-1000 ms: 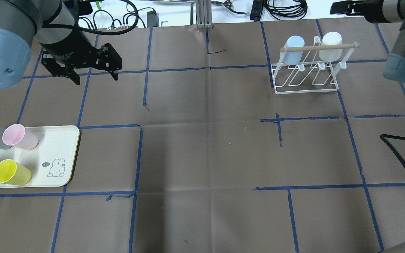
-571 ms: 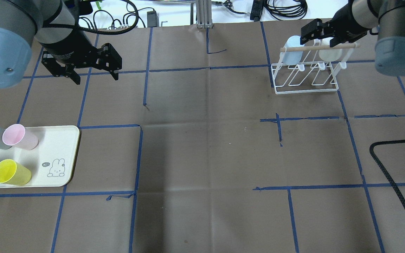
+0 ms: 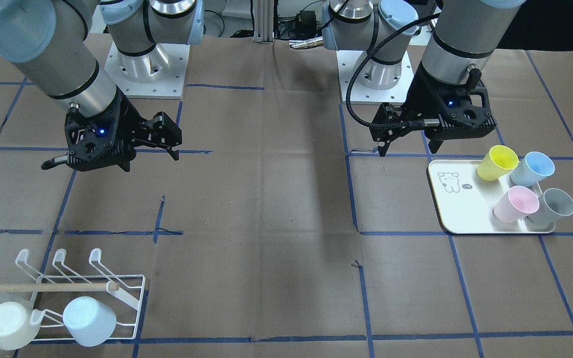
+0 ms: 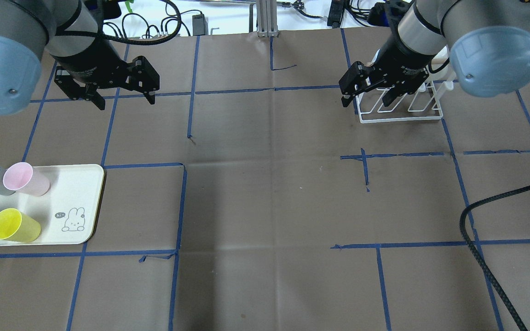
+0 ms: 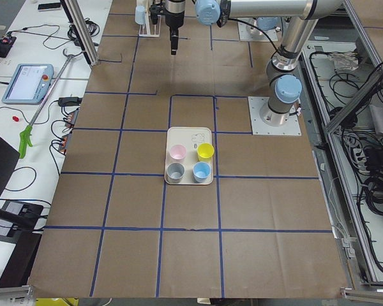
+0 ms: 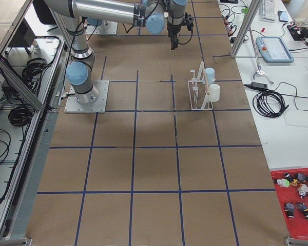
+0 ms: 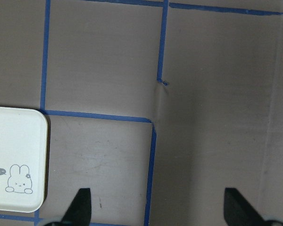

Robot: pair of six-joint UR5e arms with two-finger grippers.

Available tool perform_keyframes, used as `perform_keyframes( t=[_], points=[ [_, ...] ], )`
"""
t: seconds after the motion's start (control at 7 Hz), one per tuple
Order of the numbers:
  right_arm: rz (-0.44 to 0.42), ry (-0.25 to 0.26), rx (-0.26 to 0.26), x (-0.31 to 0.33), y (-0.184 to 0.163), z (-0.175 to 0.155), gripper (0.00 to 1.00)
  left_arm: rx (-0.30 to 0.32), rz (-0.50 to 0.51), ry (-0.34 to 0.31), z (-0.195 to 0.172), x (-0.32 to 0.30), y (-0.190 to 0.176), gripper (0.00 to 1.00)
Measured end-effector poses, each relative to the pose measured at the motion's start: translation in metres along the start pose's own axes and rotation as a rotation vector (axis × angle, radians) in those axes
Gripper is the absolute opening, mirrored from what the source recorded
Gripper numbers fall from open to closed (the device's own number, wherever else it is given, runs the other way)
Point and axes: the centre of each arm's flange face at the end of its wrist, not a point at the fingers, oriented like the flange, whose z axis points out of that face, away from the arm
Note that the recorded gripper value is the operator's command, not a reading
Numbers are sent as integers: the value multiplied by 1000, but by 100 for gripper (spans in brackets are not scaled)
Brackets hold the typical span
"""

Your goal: Transfer IKEA cup to right arm and place on rack

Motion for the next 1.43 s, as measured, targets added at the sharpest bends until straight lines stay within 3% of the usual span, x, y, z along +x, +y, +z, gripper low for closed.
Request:
perform_keyframes(
  t=[0.29,0.43,0.86,1.43],
  points=[
    [-23,129,-4,-12,41,-37,100,3,0,0,-1,0,0,99],
    [-13,153,-15,-15,58,-48,100,4,0,0,-2,0,1,99],
    [40,156,-28,-17,70,-47,100,3,0,0,-1,0,1,99],
    [48,150,-38,-17,71,-42,100,1,-7,2,1,1,3,99]
  ],
)
